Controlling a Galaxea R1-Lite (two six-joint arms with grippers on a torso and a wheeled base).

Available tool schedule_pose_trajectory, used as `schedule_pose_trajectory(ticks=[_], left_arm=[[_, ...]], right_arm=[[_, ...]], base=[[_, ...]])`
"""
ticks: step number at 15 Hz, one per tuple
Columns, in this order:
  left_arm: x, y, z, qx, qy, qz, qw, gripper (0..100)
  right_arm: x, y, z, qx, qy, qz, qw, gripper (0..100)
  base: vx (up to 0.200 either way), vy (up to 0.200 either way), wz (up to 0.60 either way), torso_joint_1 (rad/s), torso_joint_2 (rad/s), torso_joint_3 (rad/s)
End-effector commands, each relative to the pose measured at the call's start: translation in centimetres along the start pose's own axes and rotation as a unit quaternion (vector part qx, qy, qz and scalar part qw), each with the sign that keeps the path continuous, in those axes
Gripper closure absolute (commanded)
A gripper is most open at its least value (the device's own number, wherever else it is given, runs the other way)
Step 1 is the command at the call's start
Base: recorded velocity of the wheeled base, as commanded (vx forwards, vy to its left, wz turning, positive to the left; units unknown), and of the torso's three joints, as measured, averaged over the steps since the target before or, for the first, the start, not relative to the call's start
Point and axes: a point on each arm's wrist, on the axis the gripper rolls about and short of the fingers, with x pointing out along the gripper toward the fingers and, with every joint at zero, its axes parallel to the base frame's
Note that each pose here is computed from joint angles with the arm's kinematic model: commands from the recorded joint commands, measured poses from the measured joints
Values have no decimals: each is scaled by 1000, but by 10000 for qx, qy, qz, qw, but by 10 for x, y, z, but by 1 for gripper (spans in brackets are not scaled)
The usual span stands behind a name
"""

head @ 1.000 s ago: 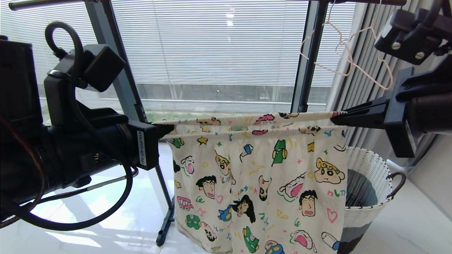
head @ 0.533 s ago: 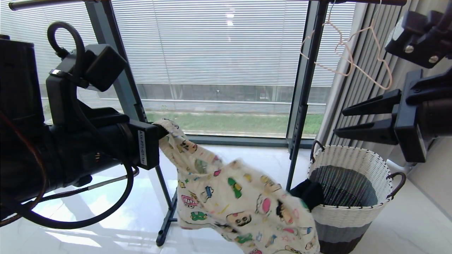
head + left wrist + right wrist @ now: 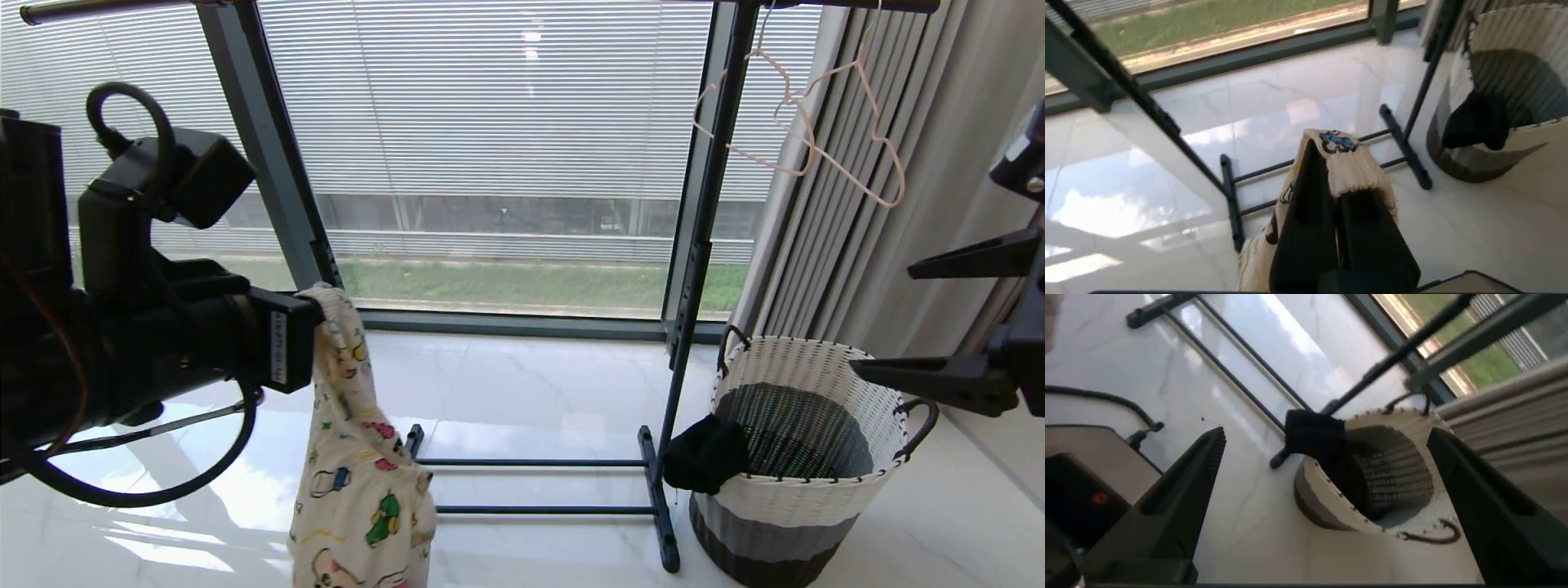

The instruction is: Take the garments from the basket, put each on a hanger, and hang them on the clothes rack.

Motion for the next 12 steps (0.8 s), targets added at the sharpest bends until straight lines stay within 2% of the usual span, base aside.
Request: schedule_pose_trajectory(ticks=[1, 3, 5, 6, 8, 9, 12], left_arm=[[-32, 40, -13, -235, 345, 890, 9952, 100], [-42, 61, -28, -517, 569, 1554, 9849, 100], [-49, 70, -32, -656, 576, 1913, 9776, 100], [-51, 71, -33, -674, 571, 1986, 9761, 100], [-51, 79, -38, -684, 744, 2442, 9645, 100], [-52, 79, -39, -588, 781, 2527, 9626, 100], [-57, 76, -46, -512, 664, 2542, 9635, 100]], right_arm=[[-23, -28, -28, 1026, 203, -1197, 9873, 0], [-28, -40, -42, 1756, 340, -1756, 9681, 0], [-32, -43, -48, 2144, 358, -1988, 9556, 0], [-33, -43, -49, 2198, 349, -2040, 9533, 0], [-35, -41, -52, 2199, 371, -2055, 9529, 0], [-35, -40, -55, 2196, 413, -2056, 9528, 0], [-34, -38, -58, 2205, 456, -2041, 9527, 0]], base=[[0, 0, 0, 0, 0, 0], [0, 0, 0, 0, 0, 0], [0, 0, 0, 0, 0, 0], [0, 0, 0, 0, 0, 0], [0, 0, 0, 0, 0, 0], [0, 0, 0, 0, 0, 0], [0, 0, 0, 0, 0, 0]])
